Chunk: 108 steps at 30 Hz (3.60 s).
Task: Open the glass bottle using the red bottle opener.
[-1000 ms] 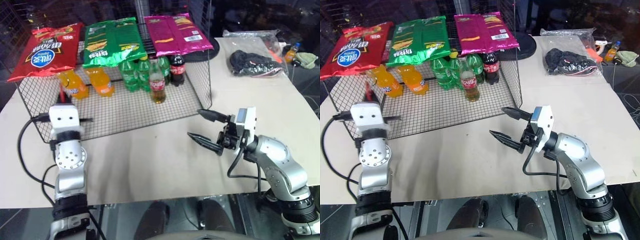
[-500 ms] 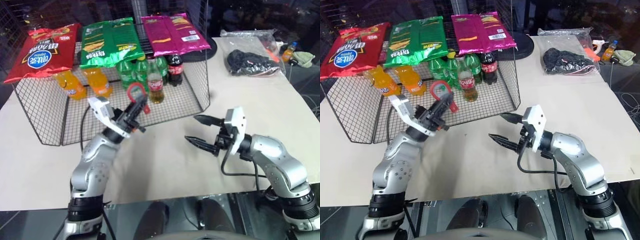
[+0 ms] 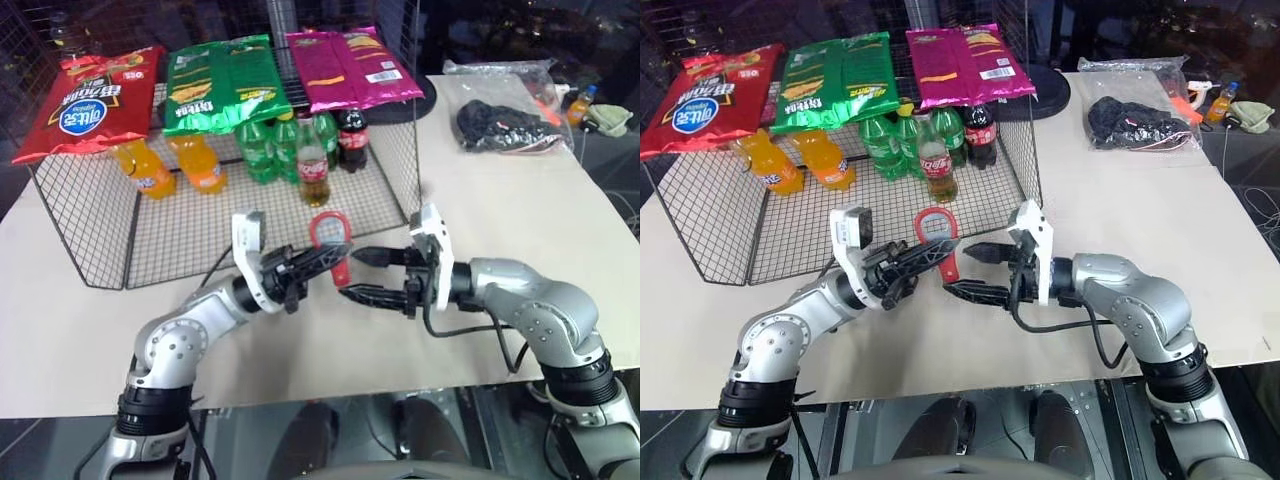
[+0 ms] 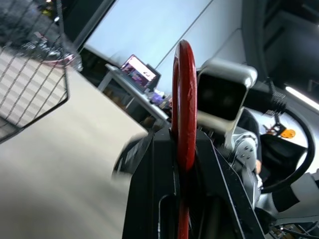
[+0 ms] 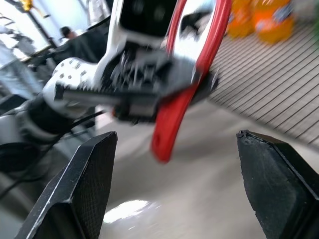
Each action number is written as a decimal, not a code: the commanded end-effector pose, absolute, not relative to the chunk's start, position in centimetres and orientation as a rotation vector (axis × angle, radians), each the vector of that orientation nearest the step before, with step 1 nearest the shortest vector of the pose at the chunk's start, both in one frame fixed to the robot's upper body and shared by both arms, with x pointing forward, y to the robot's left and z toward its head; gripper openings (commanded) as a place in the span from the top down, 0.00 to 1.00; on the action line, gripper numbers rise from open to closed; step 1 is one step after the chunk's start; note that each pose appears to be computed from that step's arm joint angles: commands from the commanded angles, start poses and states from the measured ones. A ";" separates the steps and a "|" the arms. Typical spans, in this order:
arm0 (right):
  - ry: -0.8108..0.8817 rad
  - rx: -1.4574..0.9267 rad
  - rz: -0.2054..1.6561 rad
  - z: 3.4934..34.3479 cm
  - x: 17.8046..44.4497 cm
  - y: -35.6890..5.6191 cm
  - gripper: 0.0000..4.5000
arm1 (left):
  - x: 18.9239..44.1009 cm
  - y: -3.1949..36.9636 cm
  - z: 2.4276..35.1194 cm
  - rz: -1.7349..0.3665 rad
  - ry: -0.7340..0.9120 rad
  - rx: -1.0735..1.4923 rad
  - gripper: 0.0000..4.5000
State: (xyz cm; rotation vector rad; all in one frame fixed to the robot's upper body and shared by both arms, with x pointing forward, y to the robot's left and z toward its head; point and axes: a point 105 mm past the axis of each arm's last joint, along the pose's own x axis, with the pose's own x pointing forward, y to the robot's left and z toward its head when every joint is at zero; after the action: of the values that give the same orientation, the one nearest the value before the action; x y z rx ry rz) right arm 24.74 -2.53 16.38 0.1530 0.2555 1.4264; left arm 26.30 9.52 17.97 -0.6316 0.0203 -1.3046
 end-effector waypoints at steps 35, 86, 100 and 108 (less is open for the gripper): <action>0.284 0.370 1.438 18.1 23.8 -1.8 1.00 | 27.4 9.5 18.1 -1.211 -0.119 -0.616 0.58; 0.120 0.251 1.065 17.2 28.4 -6.2 1.00 | 44.3 11.9 16.6 -0.444 -0.303 0.082 0.00; 0.124 0.233 1.072 16.6 28.6 -6.1 1.00 | 44.9 11.8 17.2 -0.389 -0.315 0.115 0.27; 0.107 0.227 1.061 16.7 28.7 -6.1 1.00 | 43.7 12.7 17.1 -0.399 -0.375 0.120 0.38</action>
State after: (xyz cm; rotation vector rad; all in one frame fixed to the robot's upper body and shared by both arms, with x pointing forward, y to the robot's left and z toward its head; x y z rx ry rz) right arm 28.88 -6.31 15.54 0.2376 0.1607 1.0412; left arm 44.22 12.53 15.42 0.1078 -0.2872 -0.3870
